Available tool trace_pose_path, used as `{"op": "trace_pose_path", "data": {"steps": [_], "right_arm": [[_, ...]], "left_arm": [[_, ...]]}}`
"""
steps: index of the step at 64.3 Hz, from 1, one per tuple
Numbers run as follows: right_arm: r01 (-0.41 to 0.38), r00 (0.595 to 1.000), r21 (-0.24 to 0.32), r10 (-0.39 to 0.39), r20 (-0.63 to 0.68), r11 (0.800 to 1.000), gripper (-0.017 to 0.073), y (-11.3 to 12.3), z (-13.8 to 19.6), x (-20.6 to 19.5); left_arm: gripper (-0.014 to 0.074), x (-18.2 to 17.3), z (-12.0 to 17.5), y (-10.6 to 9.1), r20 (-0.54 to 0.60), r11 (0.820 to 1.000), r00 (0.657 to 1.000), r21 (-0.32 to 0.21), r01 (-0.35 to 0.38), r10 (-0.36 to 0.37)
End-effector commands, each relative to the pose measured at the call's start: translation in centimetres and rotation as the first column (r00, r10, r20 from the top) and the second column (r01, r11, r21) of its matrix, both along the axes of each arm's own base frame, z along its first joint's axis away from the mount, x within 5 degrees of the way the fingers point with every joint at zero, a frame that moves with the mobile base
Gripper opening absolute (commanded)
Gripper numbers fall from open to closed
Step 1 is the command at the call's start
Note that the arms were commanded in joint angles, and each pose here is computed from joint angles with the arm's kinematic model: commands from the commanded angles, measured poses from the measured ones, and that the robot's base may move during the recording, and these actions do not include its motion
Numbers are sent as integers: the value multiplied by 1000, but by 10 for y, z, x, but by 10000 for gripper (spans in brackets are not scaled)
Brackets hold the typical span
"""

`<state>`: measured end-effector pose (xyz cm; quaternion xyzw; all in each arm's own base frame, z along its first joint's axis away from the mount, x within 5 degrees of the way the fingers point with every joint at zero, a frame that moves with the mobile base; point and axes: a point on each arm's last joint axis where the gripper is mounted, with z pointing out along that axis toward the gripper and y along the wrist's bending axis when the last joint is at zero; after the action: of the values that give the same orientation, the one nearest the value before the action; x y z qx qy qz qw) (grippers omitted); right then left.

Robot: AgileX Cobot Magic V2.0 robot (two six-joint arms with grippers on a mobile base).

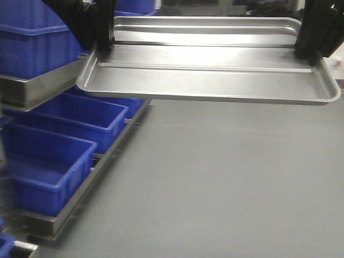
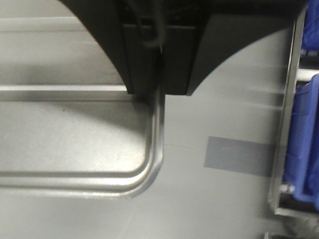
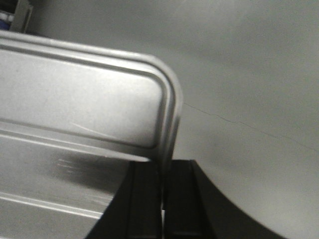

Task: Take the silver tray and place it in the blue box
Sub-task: 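Hold the tray in both grippers while the base turns away from the shelf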

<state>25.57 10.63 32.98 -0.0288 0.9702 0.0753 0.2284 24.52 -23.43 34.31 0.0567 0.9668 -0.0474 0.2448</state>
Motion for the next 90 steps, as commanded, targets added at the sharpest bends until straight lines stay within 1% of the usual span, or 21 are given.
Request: {"op": "trace_pose_path", "data": {"steps": [1, 90], "right_arm": [[-18, 995, 12, 17, 94, 1000, 57, -3, 21, -3], [-18, 996, 12, 17, 92, 1000, 57, -3, 21, -3]], "left_arm": [[-97, -4, 28, 6, 99, 999, 995, -52, 15, -10], [-97, -4, 28, 6, 98, 998, 995, -53, 15, -10]]}}
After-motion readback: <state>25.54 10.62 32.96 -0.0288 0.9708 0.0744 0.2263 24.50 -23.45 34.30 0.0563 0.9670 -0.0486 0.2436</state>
